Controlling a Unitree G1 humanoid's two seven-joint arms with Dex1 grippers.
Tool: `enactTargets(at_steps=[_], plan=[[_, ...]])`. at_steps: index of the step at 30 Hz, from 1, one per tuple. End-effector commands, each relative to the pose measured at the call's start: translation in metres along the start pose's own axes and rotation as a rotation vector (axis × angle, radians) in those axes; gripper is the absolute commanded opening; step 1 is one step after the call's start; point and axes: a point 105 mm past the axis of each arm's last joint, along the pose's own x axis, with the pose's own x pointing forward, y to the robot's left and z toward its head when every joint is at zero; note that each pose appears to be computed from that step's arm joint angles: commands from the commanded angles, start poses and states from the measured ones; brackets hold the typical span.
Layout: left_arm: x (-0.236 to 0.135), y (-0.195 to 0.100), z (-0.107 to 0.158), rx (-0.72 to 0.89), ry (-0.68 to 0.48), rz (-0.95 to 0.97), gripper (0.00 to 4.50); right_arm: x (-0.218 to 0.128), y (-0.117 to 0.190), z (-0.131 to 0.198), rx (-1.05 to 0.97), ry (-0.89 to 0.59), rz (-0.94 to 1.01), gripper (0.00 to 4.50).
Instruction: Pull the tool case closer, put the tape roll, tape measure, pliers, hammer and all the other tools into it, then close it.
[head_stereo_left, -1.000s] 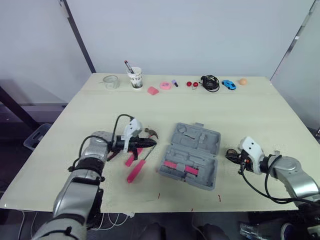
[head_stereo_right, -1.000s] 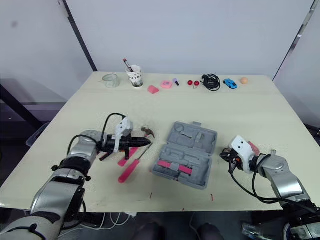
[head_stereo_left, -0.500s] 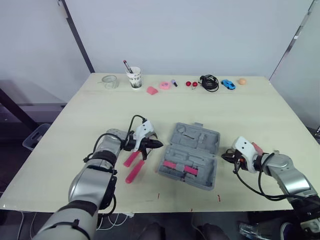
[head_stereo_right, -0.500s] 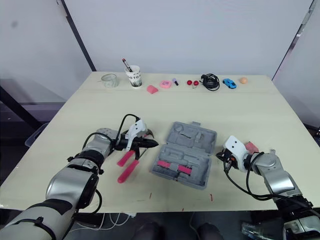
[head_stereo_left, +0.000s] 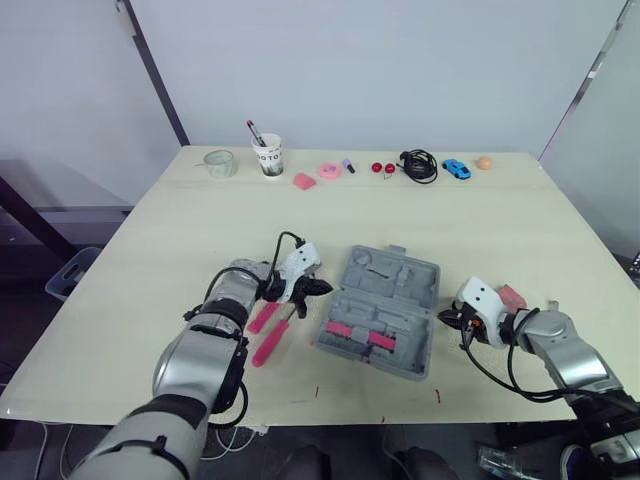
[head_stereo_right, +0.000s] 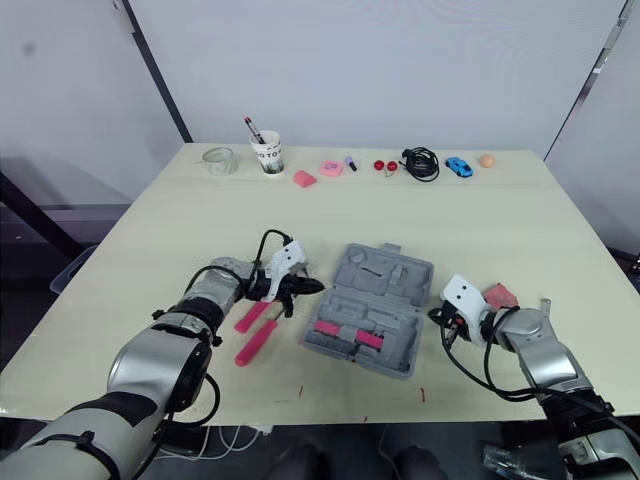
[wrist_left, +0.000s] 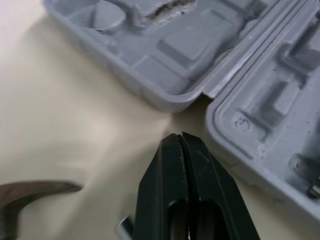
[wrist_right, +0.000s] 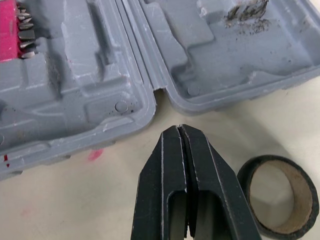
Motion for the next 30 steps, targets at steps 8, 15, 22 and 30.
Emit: enactTargets(at_steps=[8,15,22,30], plan=[[0.007,0.001,0.008,0.02,0.012,0.012,0.05,0.008,0.001,0.011,-0.024,-0.019,0.006,0.0],[0.008,0.001,0.007,0.007,0.017,0.018,0.05,0.015,0.003,0.011,-0.023,-0.023,0.013,0.0],[0.009,-0.001,0.001,-0.013,0.027,0.019,0.05,0.018,0.004,0.008,-0.021,-0.021,0.014,0.0],[0.013,-0.008,0.003,-0.034,0.002,-0.03,0.05,0.017,0.006,0.007,-0.021,-0.032,0.022,0.0]])
